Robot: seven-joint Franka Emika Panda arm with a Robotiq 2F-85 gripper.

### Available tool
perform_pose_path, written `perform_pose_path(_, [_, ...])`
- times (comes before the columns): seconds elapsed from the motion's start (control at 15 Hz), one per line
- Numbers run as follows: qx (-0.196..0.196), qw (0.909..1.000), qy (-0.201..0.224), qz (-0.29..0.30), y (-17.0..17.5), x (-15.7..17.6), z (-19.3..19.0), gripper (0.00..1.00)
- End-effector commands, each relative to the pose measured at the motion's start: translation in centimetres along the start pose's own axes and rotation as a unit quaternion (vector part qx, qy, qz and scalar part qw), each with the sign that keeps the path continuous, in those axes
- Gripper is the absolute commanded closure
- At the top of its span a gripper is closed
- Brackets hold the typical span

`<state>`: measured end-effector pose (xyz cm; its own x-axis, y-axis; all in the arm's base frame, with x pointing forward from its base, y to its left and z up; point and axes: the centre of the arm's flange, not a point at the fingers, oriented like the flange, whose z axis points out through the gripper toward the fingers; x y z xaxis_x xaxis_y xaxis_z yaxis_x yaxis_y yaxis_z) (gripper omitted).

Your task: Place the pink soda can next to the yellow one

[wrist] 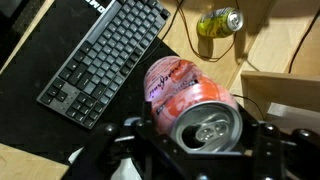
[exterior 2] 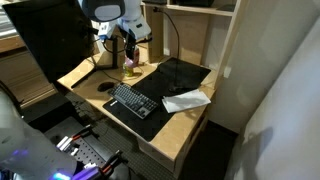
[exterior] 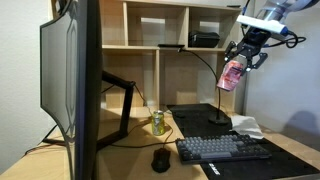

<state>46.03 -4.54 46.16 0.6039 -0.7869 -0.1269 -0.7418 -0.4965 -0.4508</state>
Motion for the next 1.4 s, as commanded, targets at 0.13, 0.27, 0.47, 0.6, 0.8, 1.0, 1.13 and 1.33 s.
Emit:
perform_pose_path(0.13, [-0.002, 0.9995, -0.028, -0.011, 0.2, -0.2, 0.6, 0.48])
perform_pose_path(0.27, [0.022, 0.9953, -0.086, -0.039, -3.3, -6.5, 1.3, 0.48])
perform_pose_path(0.47, [0.041, 0.9824, -0.161, -0.086, -7.7, -13.9, 2.8, 0.48])
perform_pose_path(0.6, [0.06, 0.9686, -0.214, -0.111, -10.0, -17.6, 3.3, 0.48])
perform_pose_path(0.8, [0.054, 0.9729, -0.195, -0.111, -9.6, -18.9, 3.1, 0.23])
perform_pose_path(1.0, [0.006, 0.9676, -0.199, -0.155, -9.6, -19.8, 5.3, 0.48])
perform_pose_path(1.13, [-0.023, 0.9633, -0.17, -0.207, -9.8, -22.9, 9.8, 0.48])
perform_pose_path(1.33, [-0.058, 0.9533, -0.122, -0.27, -10.3, -25.9, 16.3, 0.48])
